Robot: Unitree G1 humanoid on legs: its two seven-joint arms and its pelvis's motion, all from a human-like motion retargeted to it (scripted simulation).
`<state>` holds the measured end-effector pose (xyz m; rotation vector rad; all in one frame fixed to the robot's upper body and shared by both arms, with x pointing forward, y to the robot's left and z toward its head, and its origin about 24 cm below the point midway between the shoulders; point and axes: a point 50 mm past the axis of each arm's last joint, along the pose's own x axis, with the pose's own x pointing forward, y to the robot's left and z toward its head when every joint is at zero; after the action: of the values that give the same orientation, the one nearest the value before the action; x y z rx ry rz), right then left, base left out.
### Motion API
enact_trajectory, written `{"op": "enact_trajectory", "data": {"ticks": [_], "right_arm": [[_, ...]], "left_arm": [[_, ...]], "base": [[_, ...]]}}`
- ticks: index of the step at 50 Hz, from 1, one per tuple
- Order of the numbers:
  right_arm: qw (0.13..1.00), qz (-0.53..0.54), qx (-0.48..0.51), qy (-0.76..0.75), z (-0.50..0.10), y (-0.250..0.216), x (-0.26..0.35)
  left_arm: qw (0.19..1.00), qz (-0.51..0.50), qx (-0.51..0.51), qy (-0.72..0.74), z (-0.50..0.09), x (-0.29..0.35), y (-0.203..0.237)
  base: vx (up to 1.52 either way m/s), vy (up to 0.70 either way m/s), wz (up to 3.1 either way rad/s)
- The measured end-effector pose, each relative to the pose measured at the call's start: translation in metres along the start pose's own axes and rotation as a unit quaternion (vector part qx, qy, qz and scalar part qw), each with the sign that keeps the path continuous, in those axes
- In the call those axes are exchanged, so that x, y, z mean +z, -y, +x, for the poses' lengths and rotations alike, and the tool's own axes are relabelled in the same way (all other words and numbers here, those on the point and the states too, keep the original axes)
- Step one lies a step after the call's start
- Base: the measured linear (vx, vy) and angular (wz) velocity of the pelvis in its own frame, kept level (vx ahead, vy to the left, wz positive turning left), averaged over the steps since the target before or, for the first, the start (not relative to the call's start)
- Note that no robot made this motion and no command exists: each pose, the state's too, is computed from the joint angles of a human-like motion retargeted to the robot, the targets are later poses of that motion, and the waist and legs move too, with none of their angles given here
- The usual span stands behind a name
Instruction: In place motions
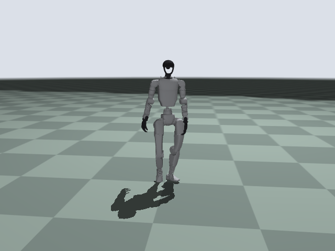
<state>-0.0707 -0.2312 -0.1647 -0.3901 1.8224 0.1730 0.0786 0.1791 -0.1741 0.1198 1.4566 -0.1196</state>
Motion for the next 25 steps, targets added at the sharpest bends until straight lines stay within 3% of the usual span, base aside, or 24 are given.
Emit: {"op": "enact_trajectory", "data": {"ticks": [5,13,20,25], "right_arm": [[0.970,0.228,-0.011,-0.083,-0.003,0.011,-0.054],[0.925,0.331,-0.074,-0.171,-0.013,-0.011,-0.122],[0.963,0.250,0.001,-0.105,-0.003,-0.021,-0.070],[0.993,0.120,0.004,0.001,-0.001,-0.009,0.013]], "left_arm": [[0.957,0.050,-0.016,0.286,-0.050,0.175,-0.016],[0.877,0.124,0.011,0.464,-0.100,0.238,0.006],[0.929,0.103,-0.015,0.356,-0.053,0.177,0.015],[0.991,0.022,-0.054,0.120,-0.001,0.032,0.024]], "base": [[-0.44,0.32,0.69],[0.15,-0.07,-0.06],[0.01,-0.17,-0.49],[0.18,-0.13,-0.64]]}}
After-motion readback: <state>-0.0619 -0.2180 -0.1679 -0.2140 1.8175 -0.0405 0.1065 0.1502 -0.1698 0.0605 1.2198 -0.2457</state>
